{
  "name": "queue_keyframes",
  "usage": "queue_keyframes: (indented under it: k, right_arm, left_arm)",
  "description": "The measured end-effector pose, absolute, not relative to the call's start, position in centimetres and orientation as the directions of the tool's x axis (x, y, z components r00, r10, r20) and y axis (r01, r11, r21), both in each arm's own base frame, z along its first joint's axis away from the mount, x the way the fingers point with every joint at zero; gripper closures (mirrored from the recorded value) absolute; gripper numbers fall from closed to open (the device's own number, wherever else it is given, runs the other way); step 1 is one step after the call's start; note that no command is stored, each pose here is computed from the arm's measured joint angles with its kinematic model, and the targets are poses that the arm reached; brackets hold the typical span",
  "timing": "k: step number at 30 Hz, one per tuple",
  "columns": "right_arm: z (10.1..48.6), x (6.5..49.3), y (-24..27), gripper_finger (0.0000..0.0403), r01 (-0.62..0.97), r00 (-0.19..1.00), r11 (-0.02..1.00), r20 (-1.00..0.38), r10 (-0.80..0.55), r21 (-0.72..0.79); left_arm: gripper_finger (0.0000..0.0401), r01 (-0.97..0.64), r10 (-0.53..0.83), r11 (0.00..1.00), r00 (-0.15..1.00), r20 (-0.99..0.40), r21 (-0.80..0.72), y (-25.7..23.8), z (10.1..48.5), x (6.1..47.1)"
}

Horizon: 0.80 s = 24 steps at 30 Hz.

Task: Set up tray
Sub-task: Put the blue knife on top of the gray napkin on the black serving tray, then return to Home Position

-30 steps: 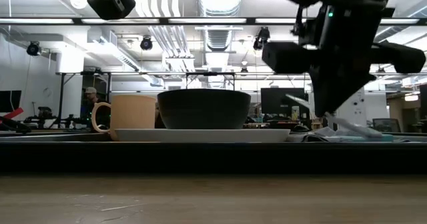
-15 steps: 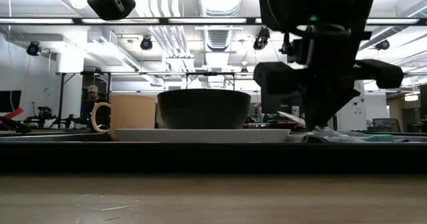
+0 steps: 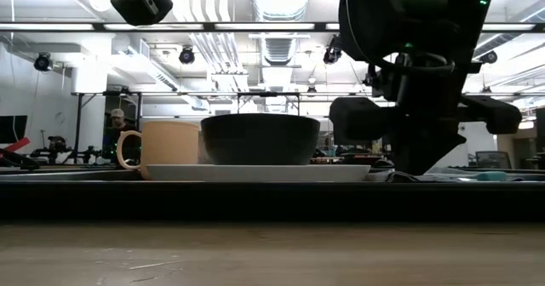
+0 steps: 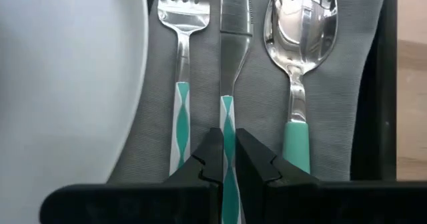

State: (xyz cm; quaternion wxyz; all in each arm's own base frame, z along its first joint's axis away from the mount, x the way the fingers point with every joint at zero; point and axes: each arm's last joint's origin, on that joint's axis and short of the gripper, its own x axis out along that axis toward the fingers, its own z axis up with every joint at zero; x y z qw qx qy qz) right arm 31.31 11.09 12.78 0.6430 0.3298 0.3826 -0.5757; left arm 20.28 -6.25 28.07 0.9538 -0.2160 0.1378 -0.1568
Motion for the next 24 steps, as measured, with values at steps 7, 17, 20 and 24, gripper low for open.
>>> queue_keyframes:
  k: [7, 17, 20, 24]
  right_arm:
    - [12.9, 31.3, 11.1, 0.0370, 0.991, 0.042, 0.131, -0.871, -0.489, -0.025]
    - [15.5, 31.6, 11.2, 0.0330, 0.985, 0.053, 0.171, -0.870, -0.490, -0.036]
    - [17.9, 31.2, 11.1, 0.0324, 0.973, 0.046, 0.213, -0.831, -0.555, -0.089]
    - [22.5, 29.0, 11.6, 0.0318, 0.971, 0.089, 0.220, -0.710, -0.698, -0.094]
  left_arm:
    - [0.0267, 0.258, -0.380, 0.850, 0.904, -0.195, -0.460, -6.3, 28.1, 20.3]
    - [0.0267, 0.249, -0.367, 0.855, 0.910, -0.191, -0.455, -6.3, 28.1, 20.3]
    - [0.0267, 0.262, -0.365, 0.870, 0.911, -0.189, -0.418, -6.2, 28.2, 20.1]
    - [0.0267, 0.280, -0.360, 0.892, 0.915, -0.182, -0.354, -5.7, 29.5, 18.9]
